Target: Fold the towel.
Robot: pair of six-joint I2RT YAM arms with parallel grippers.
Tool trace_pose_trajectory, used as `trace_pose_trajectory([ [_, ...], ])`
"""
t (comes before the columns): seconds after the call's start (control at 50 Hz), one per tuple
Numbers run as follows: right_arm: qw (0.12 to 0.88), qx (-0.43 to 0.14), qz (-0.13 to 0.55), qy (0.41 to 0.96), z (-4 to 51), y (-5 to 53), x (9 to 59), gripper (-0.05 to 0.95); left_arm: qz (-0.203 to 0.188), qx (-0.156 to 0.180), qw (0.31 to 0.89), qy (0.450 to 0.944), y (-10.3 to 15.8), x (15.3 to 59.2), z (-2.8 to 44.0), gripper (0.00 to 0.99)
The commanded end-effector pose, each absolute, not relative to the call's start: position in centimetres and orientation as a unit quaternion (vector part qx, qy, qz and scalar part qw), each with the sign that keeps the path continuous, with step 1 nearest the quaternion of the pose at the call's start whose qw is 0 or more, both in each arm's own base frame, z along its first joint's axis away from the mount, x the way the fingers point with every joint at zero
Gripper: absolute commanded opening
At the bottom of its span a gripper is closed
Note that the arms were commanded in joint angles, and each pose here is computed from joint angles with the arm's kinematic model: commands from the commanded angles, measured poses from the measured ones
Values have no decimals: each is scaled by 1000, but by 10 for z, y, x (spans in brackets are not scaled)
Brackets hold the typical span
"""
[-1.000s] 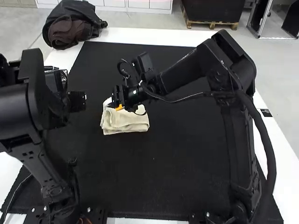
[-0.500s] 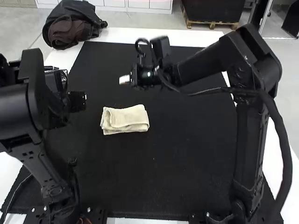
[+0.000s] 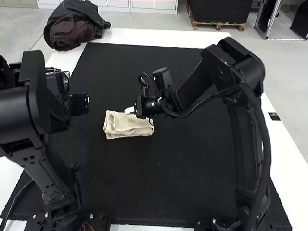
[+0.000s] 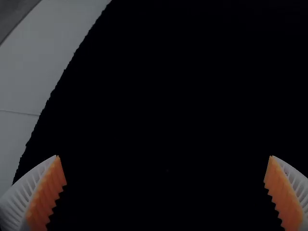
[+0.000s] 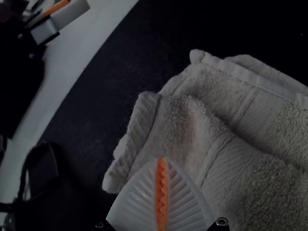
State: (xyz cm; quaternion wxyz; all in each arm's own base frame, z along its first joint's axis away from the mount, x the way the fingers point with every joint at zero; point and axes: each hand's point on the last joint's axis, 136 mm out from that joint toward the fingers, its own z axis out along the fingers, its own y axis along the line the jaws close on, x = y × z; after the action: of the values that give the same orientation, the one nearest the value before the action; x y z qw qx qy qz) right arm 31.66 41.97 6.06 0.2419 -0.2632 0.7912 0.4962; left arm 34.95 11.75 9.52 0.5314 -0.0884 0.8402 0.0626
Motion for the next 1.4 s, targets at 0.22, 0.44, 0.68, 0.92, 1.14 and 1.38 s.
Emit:
trace_pose_trajectory([
  [0.22, 244, -284, 511, 774, 53, 445, 317, -26, 56, -83, 540, 836, 114, 350, 99, 967],
  [0.44, 243, -285, 509, 775, 31, 452, 323, -26, 56, -80, 546, 832, 114, 352, 103, 967],
  [0.68, 234, -286, 496, 786, -5, 458, 318, -26, 54, -80, 548, 831, 115, 352, 104, 967],
  [0.92, 219, -292, 495, 789, -21, 464, 303, -25, 54, -78, 553, 828, 115, 355, 109, 967],
  [1.14, 273, -249, 527, 766, 75, 455, 345, -23, 55, -73, 564, 820, 118, 367, 132, 967],
  [1.38, 339, -214, 536, 743, 187, 415, 381, 111, 50, -60, 584, 808, 112, 383, 171, 967],
])
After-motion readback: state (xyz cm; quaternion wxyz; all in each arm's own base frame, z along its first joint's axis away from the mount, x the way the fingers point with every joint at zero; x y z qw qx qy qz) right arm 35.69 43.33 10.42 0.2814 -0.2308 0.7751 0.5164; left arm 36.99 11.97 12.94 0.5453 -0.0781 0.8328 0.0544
